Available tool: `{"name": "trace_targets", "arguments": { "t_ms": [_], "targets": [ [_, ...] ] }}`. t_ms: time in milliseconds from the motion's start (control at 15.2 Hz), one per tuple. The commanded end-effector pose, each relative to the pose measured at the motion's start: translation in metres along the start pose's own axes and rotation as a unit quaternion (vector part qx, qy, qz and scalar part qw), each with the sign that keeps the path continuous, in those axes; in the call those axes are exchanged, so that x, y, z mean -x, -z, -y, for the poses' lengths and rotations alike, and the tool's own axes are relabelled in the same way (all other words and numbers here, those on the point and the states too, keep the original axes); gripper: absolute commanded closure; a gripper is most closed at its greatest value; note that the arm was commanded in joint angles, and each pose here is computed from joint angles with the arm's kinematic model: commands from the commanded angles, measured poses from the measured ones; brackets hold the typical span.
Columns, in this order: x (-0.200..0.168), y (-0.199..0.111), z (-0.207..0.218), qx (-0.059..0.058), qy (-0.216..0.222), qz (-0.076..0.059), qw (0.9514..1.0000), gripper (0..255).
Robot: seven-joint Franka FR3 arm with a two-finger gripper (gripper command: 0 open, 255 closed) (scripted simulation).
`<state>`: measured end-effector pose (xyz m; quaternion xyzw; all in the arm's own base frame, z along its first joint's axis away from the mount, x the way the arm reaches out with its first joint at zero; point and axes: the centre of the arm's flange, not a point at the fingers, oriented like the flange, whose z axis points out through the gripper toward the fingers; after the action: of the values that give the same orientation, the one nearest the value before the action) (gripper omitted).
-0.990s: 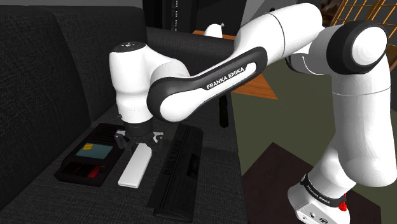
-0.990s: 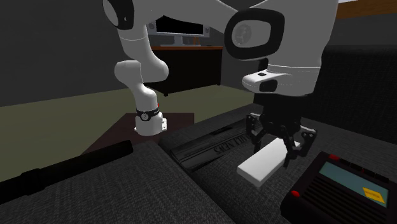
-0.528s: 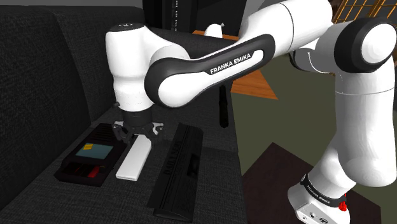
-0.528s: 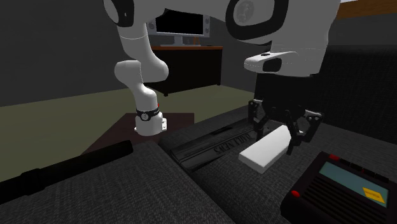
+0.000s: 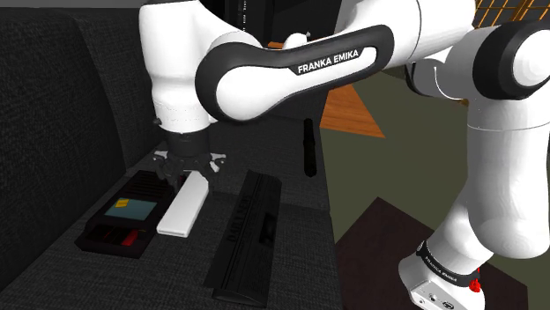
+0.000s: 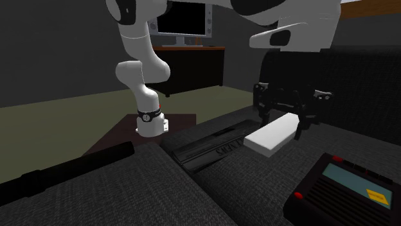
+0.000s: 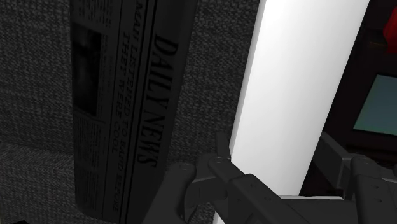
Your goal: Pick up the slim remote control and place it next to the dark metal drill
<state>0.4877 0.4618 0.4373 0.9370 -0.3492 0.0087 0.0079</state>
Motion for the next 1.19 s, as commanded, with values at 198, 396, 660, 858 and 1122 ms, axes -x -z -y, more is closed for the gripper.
{"name": "trace_targets", "arguments": {
  "t_ms": [198, 396, 660, 858, 1122],
  "targets": [
    [-0.026, 0.012, -0.005, 0.0, 0.0, 0.0, 1.0, 255],
    [-0.065, 0.012, -0.012, 0.0, 0.0, 0.0, 1.0, 255],
    [-0.117, 0.011, -0.021, 0.0, 0.0, 0.0, 1.0, 255],
    [-0.156, 0.01, -0.028, 0.0, 0.0, 0.0, 1.0, 255],
    [-0.208, 0.009, -0.037, 0.0, 0.0, 0.0, 1.0, 255]
  ]
}}
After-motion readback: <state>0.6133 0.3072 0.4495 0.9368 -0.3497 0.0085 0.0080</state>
